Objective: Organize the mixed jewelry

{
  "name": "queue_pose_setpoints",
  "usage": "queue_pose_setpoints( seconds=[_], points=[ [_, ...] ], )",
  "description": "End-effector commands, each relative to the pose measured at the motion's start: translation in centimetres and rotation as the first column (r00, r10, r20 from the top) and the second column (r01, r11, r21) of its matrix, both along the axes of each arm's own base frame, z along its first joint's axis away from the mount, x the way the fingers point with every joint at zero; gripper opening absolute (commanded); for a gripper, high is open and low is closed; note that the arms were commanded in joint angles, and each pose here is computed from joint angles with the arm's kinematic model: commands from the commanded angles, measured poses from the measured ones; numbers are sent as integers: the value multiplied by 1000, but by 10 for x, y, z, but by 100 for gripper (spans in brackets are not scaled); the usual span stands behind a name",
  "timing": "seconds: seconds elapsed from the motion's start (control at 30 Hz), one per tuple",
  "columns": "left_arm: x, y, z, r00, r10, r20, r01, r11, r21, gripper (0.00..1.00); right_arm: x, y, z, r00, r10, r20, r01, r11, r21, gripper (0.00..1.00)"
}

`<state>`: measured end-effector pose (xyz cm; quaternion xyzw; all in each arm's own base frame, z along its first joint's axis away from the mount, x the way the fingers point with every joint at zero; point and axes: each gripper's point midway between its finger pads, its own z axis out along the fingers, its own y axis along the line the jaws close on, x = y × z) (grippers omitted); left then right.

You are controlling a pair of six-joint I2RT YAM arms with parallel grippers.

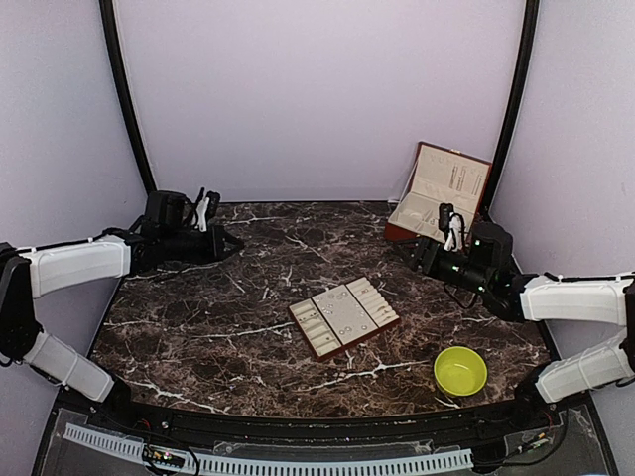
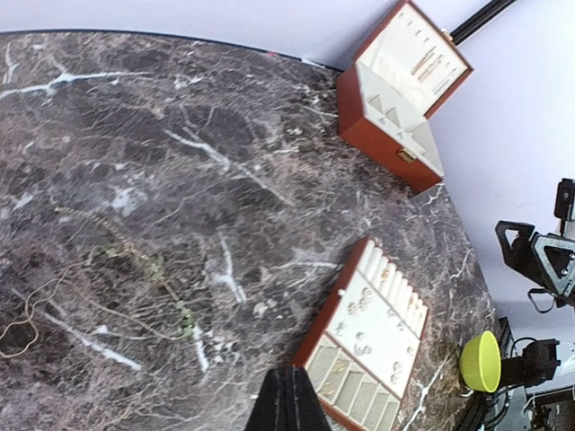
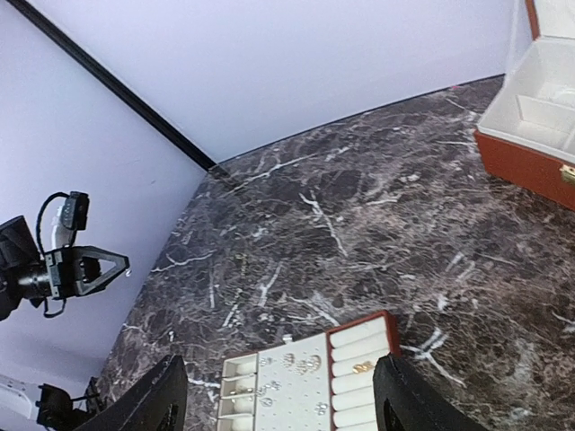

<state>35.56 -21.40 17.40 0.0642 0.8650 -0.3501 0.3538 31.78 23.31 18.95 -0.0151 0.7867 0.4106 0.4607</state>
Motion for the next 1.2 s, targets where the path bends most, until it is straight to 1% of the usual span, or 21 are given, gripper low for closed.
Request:
queue_pose_setpoints(
  seconds=[0.0, 0.1, 0.13, 0.17, 0.2, 0.23, 0.3, 0.53, 0.83, 1.03, 1.17],
  points=[
    [-9, -30, 43, 996, -16, 82, 28, 988, -150, 0, -7, 16, 46, 985, 96, 142, -113, 987, 116, 73],
    [-17, -46, 55, 994, -13, 104, 35, 976, -214, 0, -12, 24, 61, 973, 137, 188, -168, 973, 161, 73],
    [-18, -49, 61, 994, -3, 111, 31, 967, -254, 0, -14, 28, 66, 967, 152, 202, -188, 967, 173, 73],
    [-19, -54, 71, 990, -2, 142, 43, 957, -285, 0, -16, 32, 70, 961, 169, 218, -210, 961, 180, 73],
    [-21, -56, 70, 992, 5, 125, 34, 950, -310, 0, -17, 36, 73, 956, 184, 230, -229, 956, 185, 73],
    [-23, -61, 77, 989, 4, 146, 46, 941, -334, 0, -19, 41, 75, 950, 203, 239, -250, 950, 186, 73],
    [-27, -68, 81, 990, 1, 142, 52, 929, -366, 0, -20, 51, 78, 939, 232, 255, -285, 939, 194, 73],
    [-42, -92, 81, 994, -52, 97, 90, 897, -434, 0, -28, 86, 81, 896, 340, 286, -404, 891, 205, 69],
    [-55, -112, 82, 993, -101, 68, 121, 847, -517, 0, -41, 123, 77, 860, 422, 286, -485, 850, 205, 67],
    [-60, -120, 87, 988, -130, 78, 152, 837, -526, 0, -49, 144, 70, 838, 469, 278, -529, 823, 207, 64],
    [-63, -121, 87, 988, -136, 78, 157, 838, -523, 0, -56, 156, 71, 814, 502, 293, -567, 796, 212, 57]
  ],
)
